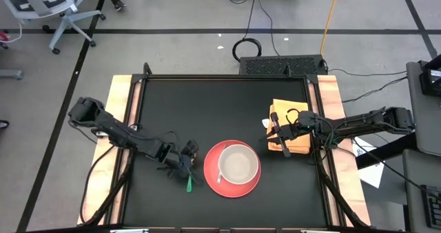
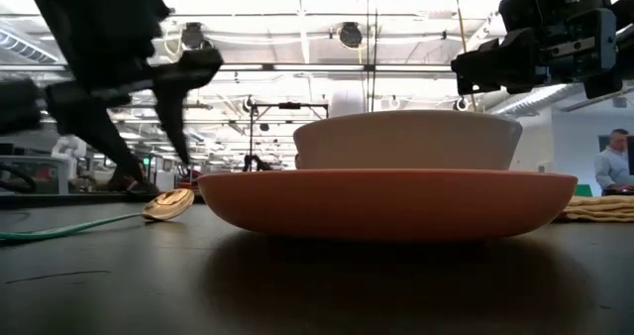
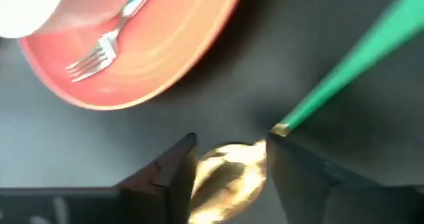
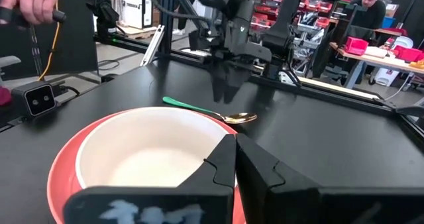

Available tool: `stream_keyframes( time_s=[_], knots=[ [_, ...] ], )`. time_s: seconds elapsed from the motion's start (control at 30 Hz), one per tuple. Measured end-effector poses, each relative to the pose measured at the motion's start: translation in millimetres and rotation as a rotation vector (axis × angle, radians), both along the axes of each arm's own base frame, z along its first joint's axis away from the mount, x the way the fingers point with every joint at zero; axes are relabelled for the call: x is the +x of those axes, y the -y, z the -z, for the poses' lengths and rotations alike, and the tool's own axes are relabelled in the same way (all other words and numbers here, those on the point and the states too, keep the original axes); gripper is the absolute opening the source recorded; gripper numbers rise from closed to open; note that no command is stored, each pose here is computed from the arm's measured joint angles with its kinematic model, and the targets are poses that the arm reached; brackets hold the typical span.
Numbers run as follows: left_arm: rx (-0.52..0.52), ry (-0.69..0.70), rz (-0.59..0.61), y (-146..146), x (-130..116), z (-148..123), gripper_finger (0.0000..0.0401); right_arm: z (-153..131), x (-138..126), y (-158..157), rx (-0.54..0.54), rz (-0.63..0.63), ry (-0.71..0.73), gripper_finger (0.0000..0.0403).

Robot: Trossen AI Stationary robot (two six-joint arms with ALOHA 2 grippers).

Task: Set table place
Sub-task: Put the green spoon into the white bowl

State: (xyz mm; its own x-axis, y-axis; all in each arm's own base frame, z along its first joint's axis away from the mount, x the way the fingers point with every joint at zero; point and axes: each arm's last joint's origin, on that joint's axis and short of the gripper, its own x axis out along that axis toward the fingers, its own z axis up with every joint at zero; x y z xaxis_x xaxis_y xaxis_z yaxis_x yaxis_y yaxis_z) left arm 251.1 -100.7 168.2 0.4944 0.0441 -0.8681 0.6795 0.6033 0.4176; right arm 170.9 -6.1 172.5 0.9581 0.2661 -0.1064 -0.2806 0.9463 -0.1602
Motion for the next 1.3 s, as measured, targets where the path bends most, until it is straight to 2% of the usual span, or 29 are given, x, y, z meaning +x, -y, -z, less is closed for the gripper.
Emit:
stream_keyframes(
  time_s=[0.13,0.27,0.43,0.53,0.63,0.73,1.03,1.3],
  knots=[
    [0.181,-0.018,-0.012,3,3,6,0.0225,-1,0,0,-0.001,0.000,0.007,0.0000],
    [0.252,-0.058,0.049,10,5,-1,0.0240,-1,0,0,0.002,0.001,0.009,0.0000],
    [0.234,-0.011,0.082,21,12,-17,0.0241,-1,0,0,0.001,0.001,0.007,0.0000],
    [0.216,-0.031,0.167,27,11,-19,0.0241,-1,0,0,0.000,0.001,0.008,0.0000],
    [0.214,-0.088,0.271,28,6,-15,0.0241,-1,0,0,0.000,0.001,0.007,0.0000],
    [0.232,-0.119,0.324,28,2,-12,0.0241,-1,0,0,0.000,0.001,0.007,0.0000],
    [0.262,-0.161,0.426,25,5,-5,0.0241,-2,0,0,-0.002,0.001,0.026,0.0000],
    [0.291,-0.236,0.504,25,10,15,0.0241,-3,0,0,0.005,0.002,0.033,0.0000]
  ],
)
